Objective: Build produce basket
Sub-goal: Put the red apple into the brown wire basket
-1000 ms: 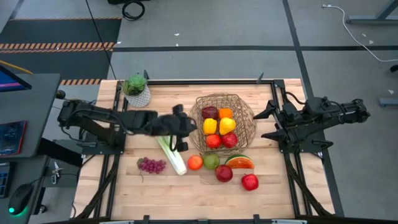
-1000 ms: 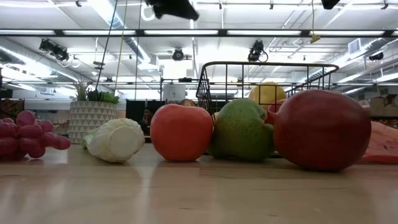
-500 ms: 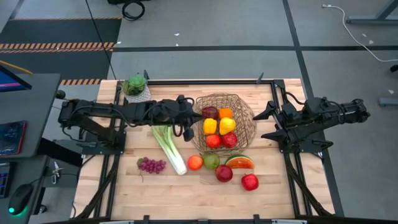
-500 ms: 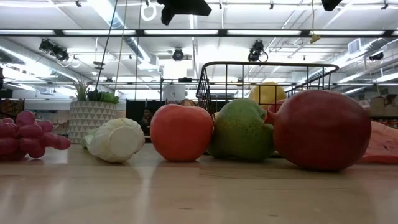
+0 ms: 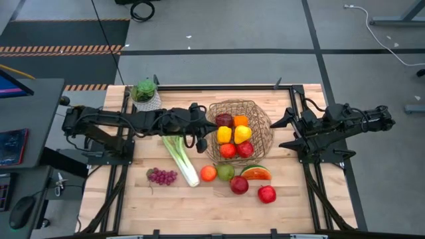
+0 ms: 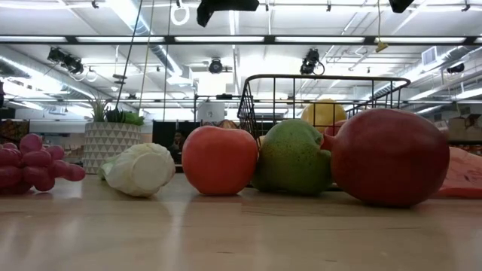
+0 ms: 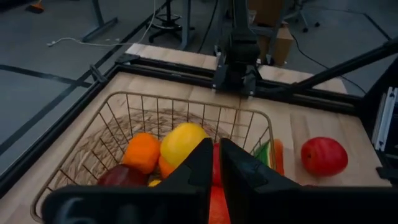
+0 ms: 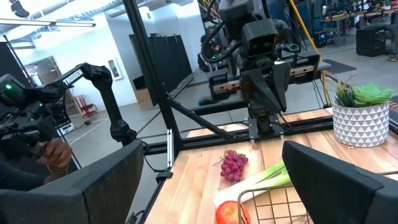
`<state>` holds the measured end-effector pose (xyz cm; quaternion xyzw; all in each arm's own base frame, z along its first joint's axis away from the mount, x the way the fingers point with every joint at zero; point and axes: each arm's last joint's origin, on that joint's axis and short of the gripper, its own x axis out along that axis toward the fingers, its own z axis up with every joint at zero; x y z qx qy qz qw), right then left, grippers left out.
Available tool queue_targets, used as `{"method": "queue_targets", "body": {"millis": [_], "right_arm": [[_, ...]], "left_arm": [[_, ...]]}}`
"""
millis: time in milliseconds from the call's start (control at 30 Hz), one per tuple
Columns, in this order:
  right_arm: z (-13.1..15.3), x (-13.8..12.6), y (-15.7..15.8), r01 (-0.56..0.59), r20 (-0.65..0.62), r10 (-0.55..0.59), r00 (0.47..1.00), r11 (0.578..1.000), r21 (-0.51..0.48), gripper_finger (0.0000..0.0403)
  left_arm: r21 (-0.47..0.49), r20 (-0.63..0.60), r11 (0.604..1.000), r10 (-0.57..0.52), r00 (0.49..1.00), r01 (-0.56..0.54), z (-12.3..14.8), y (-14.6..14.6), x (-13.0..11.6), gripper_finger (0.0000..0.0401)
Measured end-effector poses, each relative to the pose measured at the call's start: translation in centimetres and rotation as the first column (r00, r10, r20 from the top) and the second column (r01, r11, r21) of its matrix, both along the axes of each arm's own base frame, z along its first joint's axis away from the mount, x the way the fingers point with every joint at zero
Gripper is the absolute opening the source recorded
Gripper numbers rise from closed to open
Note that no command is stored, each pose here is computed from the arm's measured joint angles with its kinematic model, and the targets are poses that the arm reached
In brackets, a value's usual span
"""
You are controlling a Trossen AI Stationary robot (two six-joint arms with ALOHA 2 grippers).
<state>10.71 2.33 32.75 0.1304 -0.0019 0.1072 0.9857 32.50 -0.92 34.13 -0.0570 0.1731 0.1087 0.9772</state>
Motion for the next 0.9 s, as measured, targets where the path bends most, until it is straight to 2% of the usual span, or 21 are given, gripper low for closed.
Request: {"method": "queue_targets", "body": {"millis": [233,467,733,900], "right_arm": [[0.00,0.00,0.00,0.000,0.000,0.000,1.000,1.000,0.000,0.0387],[0.00,0.00,0.00,0.000,0.000,0.000,1.000,1.000,0.000,0.0387],[0.00,0.00,0.00,0.000,0.000,0.000,1.000,1.000,0.000,0.0387],[0.03,0.00,0.00,0.000,0.003,0.000,1.000,1.000,0.001,0.0387]], "left_arm": [[-0.009,-0.007,1.000,0.002,1.000,-0.002,-0.08,-0.04,-0.02,0.0026],[-0.056,0.006,0.998,0.025,1.000,-0.024,-0.05,0.03,-0.01,0.0035],[-0.029,0.056,1.000,0.007,0.998,-0.006,0.47,-0.04,0.18,0.0026],[-0.071,0.028,0.997,-0.006,1.000,0.008,0.06,-0.09,0.07,0.0029]]}}
